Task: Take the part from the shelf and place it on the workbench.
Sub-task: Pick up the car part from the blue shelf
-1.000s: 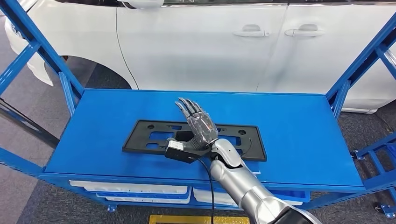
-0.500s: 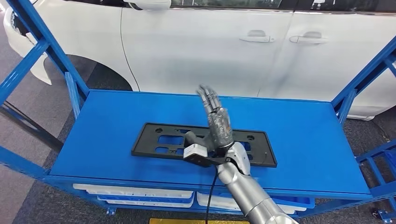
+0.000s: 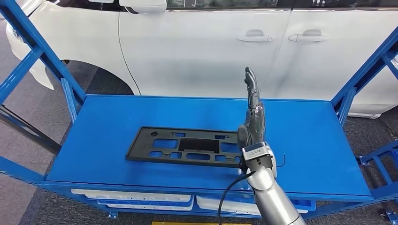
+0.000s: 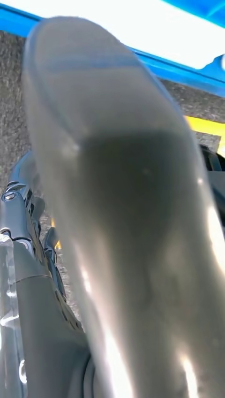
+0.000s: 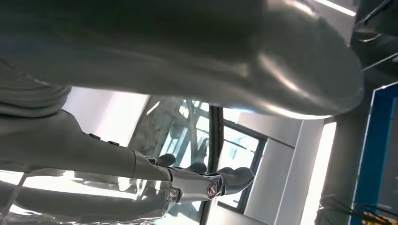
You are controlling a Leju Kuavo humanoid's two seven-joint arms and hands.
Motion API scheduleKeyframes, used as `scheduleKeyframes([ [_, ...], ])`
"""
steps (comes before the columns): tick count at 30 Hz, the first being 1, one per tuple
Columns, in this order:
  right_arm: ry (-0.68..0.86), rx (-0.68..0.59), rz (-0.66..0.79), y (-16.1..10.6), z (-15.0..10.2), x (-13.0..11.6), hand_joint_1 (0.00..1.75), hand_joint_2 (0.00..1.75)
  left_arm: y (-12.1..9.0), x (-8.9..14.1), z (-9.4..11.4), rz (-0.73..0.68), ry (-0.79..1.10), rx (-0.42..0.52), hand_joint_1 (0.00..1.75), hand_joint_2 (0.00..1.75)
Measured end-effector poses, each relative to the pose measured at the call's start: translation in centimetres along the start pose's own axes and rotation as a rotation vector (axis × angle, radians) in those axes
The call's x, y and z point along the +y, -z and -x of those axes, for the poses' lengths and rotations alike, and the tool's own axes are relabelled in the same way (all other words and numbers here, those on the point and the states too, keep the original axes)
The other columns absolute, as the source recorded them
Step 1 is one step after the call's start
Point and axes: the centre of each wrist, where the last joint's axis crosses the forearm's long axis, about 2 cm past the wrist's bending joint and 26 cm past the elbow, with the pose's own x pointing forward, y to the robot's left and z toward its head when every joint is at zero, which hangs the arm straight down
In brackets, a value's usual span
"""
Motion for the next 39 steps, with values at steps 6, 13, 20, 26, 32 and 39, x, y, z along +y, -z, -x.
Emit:
scheduleKeyframes([
  [6,-0.059,-0.005,-0.199,-3.2,-0.7,1.1,0.0,1.75,-0.1,0.0,0.1,-0.001,-0.009,0.002,0.0,0.0],
  [13,-0.338,-0.131,-0.334,-6.6,-1.7,3.2,0.0,1.75,0.0,-0.1,0.0,0.002,-0.008,-0.011,0.0,0.0],
  [20,-0.61,-0.264,-0.495,-9.8,-1.0,4.6,0.0,1.75,0.0,-0.1,0.0,0.004,-0.005,-0.012,0.0,0.0],
  [26,-0.755,-0.34,-0.578,-10.2,-0.7,5.5,0.0,1.75,0.0,-0.2,-0.1,0.01,0.01,-0.021,0.0,0.0],
  [32,-0.83,-0.321,-0.549,-9.1,-1.0,6.9,0.0,1.75,0.1,-0.1,-0.2,0.026,0.045,-0.032,0.0,0.0],
  [39,-0.827,-0.305,-0.542,-8.4,-1.3,8.6,0.0,1.75,0.2,0.1,-0.4,0.029,0.061,-0.034,0.0,0.0],
])
